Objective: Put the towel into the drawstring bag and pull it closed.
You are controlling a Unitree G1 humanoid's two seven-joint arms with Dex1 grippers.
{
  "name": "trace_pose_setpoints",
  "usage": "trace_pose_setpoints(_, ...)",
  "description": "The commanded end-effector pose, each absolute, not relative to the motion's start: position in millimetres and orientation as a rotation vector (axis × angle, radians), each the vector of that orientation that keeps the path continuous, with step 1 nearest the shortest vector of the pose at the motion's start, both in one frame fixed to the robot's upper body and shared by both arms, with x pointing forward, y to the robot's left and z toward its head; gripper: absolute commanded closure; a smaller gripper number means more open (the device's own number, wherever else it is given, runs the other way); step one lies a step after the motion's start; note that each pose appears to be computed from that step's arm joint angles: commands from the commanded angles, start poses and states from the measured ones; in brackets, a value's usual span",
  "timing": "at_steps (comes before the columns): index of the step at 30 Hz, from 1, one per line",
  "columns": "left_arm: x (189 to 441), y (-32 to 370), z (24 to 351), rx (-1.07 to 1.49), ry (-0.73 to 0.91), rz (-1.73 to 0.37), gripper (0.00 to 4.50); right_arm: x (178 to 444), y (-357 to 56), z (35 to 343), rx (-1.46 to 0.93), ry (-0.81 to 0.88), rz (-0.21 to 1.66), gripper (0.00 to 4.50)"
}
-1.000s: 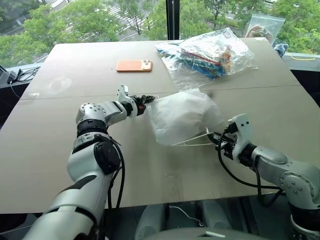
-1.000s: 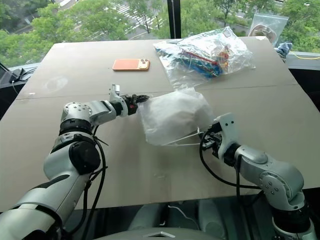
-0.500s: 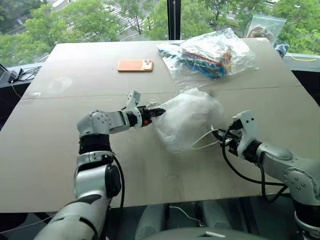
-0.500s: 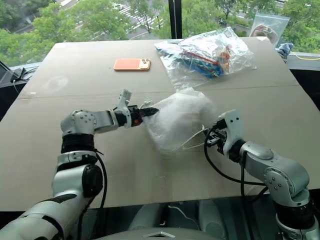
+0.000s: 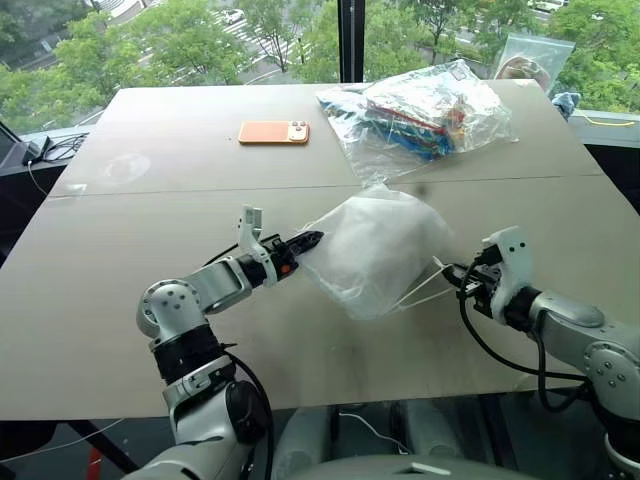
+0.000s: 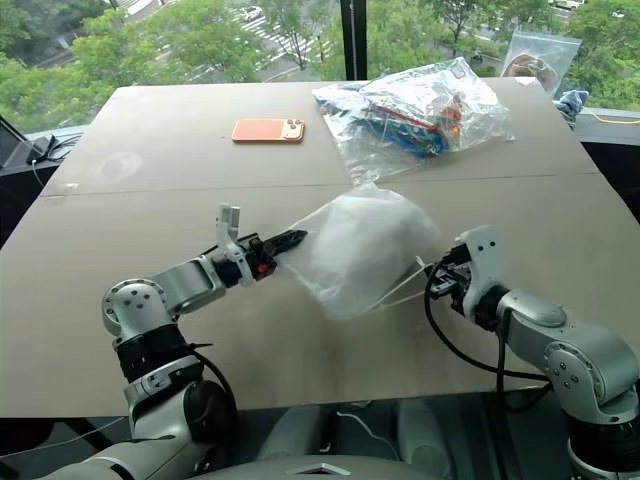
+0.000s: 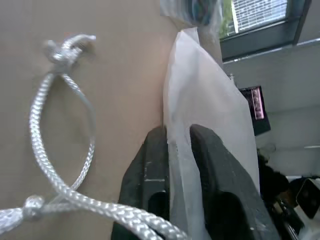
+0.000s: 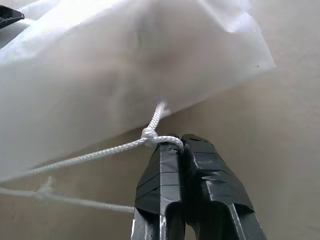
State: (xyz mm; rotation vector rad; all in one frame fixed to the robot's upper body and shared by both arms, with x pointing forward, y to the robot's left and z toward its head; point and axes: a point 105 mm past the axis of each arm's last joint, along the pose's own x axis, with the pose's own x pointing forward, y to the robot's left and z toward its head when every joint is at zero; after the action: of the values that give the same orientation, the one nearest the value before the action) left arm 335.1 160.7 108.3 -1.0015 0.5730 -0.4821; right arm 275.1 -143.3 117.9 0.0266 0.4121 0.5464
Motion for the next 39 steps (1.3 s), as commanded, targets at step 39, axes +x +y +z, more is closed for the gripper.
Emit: trace_pose_setpoints(39,366.2,171.7,175.9,-1.418,0.268,-0.358,4.42,294.3,-205.2,168.5,0.124,0.170,0.284,4.50)
